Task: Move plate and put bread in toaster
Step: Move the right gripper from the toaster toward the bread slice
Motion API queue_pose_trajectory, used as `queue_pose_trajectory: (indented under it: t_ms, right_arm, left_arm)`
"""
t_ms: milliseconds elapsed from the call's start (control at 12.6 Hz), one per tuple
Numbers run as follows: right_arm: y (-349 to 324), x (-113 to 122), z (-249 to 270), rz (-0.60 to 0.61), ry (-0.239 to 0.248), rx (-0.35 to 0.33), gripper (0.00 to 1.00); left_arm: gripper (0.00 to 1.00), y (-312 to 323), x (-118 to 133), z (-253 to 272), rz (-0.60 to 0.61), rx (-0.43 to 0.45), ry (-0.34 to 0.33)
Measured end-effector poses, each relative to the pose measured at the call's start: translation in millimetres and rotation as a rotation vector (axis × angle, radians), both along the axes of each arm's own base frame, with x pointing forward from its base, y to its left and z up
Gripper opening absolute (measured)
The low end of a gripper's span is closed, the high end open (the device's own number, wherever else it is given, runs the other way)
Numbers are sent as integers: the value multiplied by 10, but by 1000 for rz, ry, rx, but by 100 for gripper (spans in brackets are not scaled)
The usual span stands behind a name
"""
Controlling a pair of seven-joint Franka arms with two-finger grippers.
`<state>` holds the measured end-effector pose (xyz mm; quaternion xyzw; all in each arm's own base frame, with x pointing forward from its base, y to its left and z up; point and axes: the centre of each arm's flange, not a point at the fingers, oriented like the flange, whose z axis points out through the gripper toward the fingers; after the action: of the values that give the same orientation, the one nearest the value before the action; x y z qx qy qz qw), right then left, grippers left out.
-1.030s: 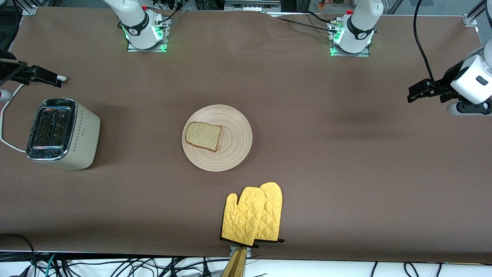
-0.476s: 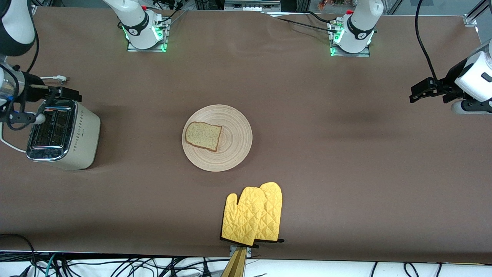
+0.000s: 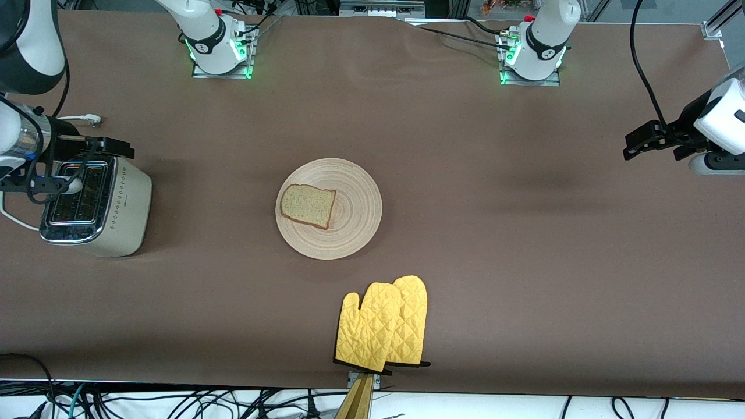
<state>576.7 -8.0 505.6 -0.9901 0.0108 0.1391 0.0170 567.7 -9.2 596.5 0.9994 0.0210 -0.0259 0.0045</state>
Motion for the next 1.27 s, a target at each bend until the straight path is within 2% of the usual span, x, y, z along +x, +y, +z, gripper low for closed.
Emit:
queue_pose_trajectory:
  t_ms: [1268]
  right_arm:
    - [-55, 28, -44, -10, -5, -2, 100]
  left_arm:
    - [100, 10, 15, -27, 2, -1, 4]
